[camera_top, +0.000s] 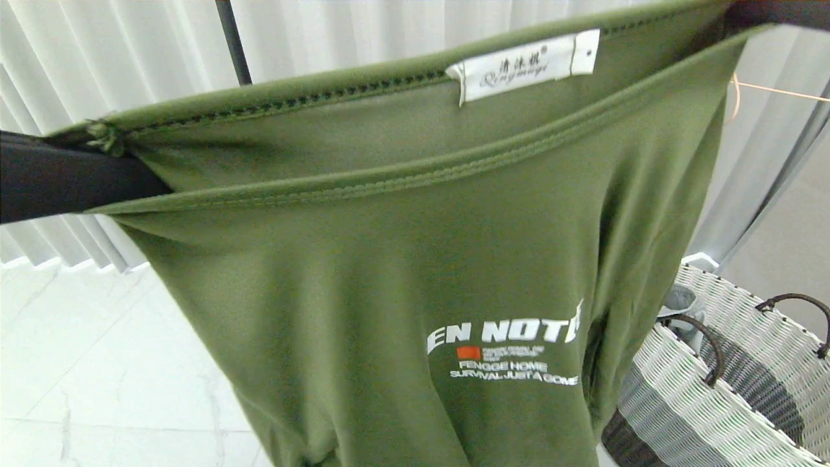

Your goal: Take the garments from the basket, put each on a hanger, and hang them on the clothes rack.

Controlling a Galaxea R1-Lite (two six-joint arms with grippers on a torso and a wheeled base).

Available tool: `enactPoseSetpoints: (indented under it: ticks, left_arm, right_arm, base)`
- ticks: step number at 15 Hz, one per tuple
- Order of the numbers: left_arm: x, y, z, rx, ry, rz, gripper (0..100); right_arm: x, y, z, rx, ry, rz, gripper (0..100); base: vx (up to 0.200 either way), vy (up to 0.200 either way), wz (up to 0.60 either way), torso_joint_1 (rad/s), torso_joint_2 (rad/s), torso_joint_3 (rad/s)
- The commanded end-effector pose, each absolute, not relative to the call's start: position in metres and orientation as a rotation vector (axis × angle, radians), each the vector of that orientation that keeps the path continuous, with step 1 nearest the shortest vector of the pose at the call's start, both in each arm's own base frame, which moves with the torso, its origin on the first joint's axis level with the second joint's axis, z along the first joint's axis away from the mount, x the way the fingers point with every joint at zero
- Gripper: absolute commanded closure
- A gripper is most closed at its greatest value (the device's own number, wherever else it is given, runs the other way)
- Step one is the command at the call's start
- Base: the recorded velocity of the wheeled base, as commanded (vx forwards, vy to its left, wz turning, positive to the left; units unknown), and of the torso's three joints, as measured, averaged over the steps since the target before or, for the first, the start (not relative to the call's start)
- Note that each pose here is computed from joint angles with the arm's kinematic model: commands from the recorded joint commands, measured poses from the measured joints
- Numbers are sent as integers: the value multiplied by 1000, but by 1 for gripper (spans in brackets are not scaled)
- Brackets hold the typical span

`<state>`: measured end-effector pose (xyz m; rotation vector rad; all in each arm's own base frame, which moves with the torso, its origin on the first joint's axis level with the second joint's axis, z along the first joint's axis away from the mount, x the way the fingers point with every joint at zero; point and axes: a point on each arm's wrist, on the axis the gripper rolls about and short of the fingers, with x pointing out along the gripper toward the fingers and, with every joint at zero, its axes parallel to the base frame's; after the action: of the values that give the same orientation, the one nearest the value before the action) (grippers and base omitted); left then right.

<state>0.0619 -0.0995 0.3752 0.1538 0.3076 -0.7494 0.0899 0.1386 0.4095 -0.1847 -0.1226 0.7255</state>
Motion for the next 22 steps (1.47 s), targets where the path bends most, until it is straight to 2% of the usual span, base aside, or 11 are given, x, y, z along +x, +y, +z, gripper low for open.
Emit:
enactPoseSetpoints:
  ticks: [1,5,7,10,12,15,19,22]
  left_arm:
    - [50,-91,378,144,280,-814,100]
    - [42,-85,380,136,262,-863,100]
    - [45,-87,383,140,252,-844,100]
    - [78,-95,396,141,237,-623,100]
    - [99,-106,401,152,229,-575,100]
    - [115,-121,396,154,245,-592,100]
    - [116,-122,395,155,248,-593,100]
    - [112,-117,399,167,220,-598,100]
  right_arm:
    - [107,169,404,-194,-131,741,100]
    - [107,168,403,-201,-126,734,100]
    - [114,154,404,-215,-102,655,100]
    - [113,126,415,-213,-102,562,100]
    - [109,112,416,-216,-93,526,100]
    - [97,99,404,-252,-28,539,100]
    - [93,95,400,-258,-27,544,100]
    - [90,93,405,-301,-54,551,100]
  base:
    - [0,0,0,0,0,0]
    - [0,0,0,0,0,0]
    - [0,0,0,0,0,0]
    - [0,0,0,0,0,0]
    - [0,0,0,0,0,0]
    - [0,0,0,0,0,0]
    - [0,0,0,0,0,0]
    - [0,0,0,0,0,0]
